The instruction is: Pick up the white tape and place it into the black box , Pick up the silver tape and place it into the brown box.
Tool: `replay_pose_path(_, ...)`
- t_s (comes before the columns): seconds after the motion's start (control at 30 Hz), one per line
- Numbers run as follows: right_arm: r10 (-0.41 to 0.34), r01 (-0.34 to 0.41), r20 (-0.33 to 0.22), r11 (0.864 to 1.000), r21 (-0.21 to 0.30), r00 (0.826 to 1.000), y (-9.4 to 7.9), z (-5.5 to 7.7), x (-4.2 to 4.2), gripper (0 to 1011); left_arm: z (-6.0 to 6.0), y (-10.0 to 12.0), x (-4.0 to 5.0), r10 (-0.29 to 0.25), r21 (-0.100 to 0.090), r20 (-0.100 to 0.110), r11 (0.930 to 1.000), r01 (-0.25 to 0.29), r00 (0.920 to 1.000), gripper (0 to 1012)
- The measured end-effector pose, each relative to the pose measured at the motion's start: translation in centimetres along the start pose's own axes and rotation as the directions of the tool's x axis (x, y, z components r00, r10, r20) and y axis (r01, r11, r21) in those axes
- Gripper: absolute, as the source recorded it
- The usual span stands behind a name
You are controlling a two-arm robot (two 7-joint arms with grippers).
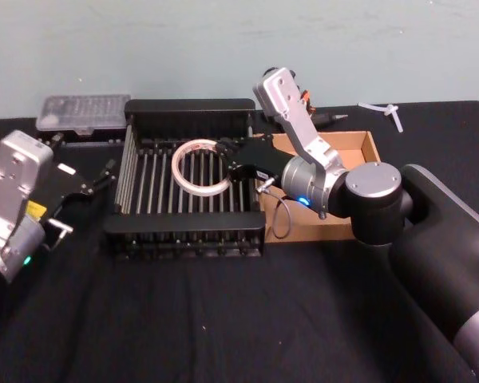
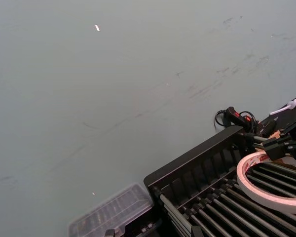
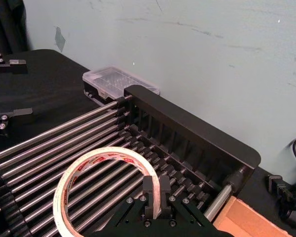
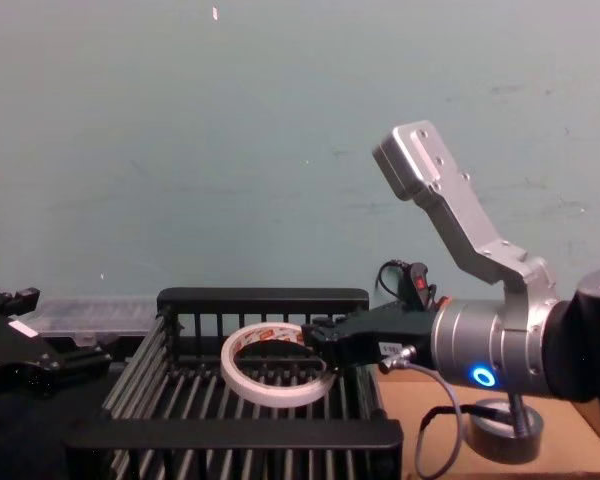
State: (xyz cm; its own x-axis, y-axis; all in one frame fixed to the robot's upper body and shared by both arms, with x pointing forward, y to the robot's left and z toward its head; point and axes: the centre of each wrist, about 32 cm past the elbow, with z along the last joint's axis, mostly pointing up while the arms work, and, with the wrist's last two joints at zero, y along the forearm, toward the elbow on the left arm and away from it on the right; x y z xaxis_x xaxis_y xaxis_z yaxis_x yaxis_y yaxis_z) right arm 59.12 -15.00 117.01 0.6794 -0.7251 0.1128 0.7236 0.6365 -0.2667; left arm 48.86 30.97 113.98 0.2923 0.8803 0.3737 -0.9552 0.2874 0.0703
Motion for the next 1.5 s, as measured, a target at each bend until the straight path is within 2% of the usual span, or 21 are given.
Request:
replay_pose_path(0.4, 0.002, -0.002, -0.003, 1.0, -0.001, 1.0, -0.02, -0.03, 0.04, 104, 0.0, 0.0, 0.0, 0.0, 0.0, 0.0, 1.0, 0.0, 1.0, 1001)
replay_pose_path(0.6, 0.003, -0.003, -0.004, 1.0, -0.001, 1.0, -0.03, -0.04, 0.07, 244, 0.0, 0.0, 0.0, 0.0, 0.0, 0.0, 1.0, 0.0, 1.0, 1001)
replay_pose_path(0.67, 0.004, -0.004, -0.005, 1.0, -0.001, 1.0, -0.03, -0.04, 0.08, 325, 0.0, 0.0, 0.0, 0.0, 0.0, 0.0, 1.0, 0.0, 1.0, 1001)
replay_pose_path(0.7, 0.004, -0.004, -0.005, 1.0, -0.001, 1.0, -0.03, -0.04, 0.08, 325, 0.0, 0.0, 0.0, 0.0, 0.0, 0.0, 1.0, 0.0, 1.0, 1001)
replay_pose_path(0.8, 0.004, -0.004, -0.005, 1.0, -0.001, 1.0, -0.03, -0.03, 0.09, 465, 0.0, 0.0, 0.0, 0.0, 0.0, 0.0, 1.0, 0.0, 1.0, 1001)
replay_pose_path(0.9, 0.004, -0.004, -0.005, 1.0, -0.001, 1.0, -0.03, -0.02, 0.09, 524, 0.0, 0.0, 0.0, 0.0, 0.0, 0.0, 1.0, 0.0, 1.0, 1001)
replay_pose_path(1.1, 0.005, -0.005, -0.005, 1.0, -0.001, 1.0, -0.03, 0.0, 0.11, 743, 0.0, 0.0, 0.0, 0.0, 0.0, 0.0, 1.0, 0.0, 1.0, 1001)
replay_pose_path(1.23, 0.005, -0.005, -0.005, 1.0, 0.0, 1.0, -0.03, 0.01, 0.11, 829, 0.0, 0.0, 0.0, 0.0, 0.0, 0.0, 1.0, 0.0, 1.0, 1001)
replay_pose_path(1.33, 0.005, -0.005, -0.006, 1.0, 0.0, 1.0, -0.03, 0.01, 0.11, 935, 0.0, 0.0, 0.0, 0.0, 0.0, 0.0, 1.0, 0.0, 1.0, 1001)
replay_pose_path(1.43, 0.005, -0.005, -0.006, 1.0, 0.0, 1.0, -0.03, 0.01, 0.11, 1002, 0.0, 0.0, 0.0, 0.0, 0.0, 0.0, 1.0, 0.0, 1.0, 1002)
replay_pose_path(1.5, 0.005, -0.005, -0.006, 1.0, 0.0, 1.0, -0.03, 0.01, 0.11, 1002, 0.0, 0.0, 0.0, 0.0, 0.0, 0.0, 1.0, 0.0, 1.0, 1001)
